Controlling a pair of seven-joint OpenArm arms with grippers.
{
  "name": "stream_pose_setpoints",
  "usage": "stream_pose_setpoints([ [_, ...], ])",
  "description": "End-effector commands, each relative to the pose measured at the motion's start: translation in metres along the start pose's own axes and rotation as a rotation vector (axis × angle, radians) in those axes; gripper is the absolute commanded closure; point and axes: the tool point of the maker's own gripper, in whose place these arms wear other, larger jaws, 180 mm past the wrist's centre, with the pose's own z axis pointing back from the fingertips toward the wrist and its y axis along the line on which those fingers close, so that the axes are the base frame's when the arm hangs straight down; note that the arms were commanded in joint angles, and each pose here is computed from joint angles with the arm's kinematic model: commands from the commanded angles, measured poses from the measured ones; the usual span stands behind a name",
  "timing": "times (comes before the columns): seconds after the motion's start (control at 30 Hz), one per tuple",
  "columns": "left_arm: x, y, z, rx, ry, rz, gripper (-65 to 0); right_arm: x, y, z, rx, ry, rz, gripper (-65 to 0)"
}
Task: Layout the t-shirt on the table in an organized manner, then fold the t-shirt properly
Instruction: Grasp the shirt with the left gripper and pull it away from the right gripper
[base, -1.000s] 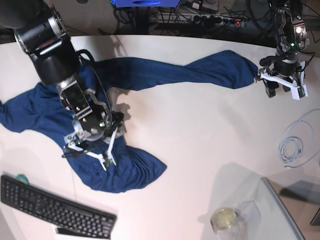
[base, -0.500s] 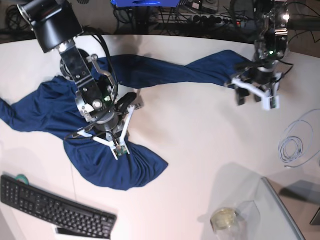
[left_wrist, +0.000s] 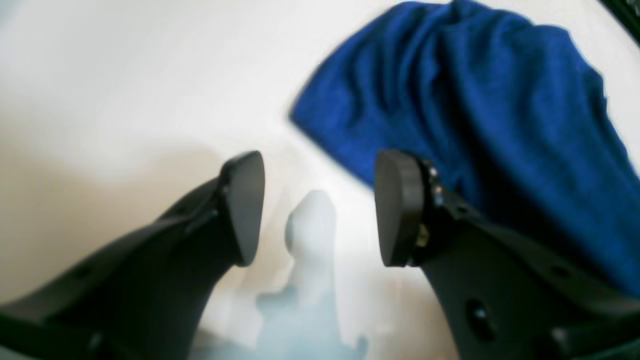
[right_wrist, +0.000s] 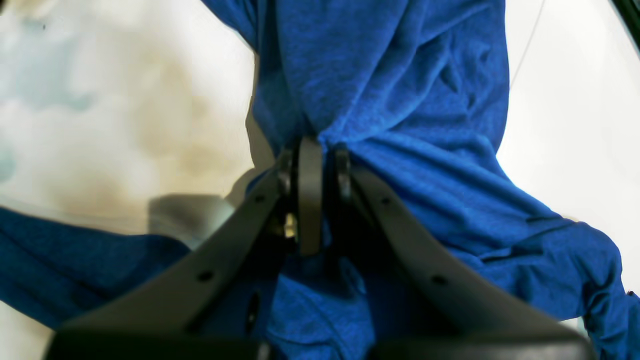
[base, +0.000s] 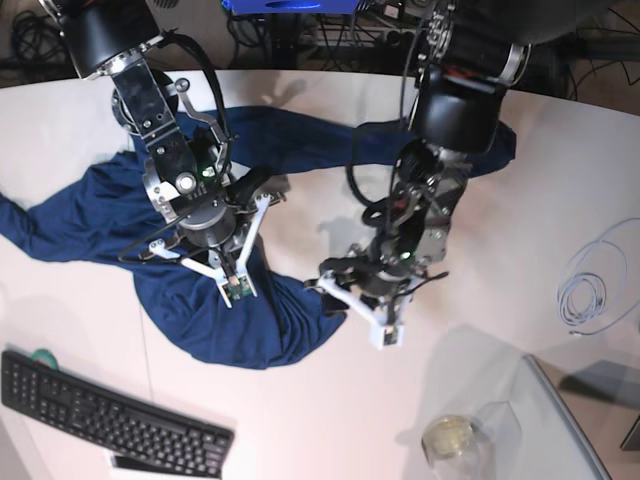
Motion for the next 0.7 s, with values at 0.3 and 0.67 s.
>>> stream_pose_setpoints([
  [0.3,0.008,-0.021,-0.023,-0.016,0.034,0.038,-33.6,0.012,-0.004,0.004,-0.013,-0.045,-0.007,-0.9],
  [0.67,-0.005,0.029,-0.014,0.075,0.031,0.167,-33.4,0.009,-0.008,0.003,-0.021,-0.039,0.000,-0.9],
])
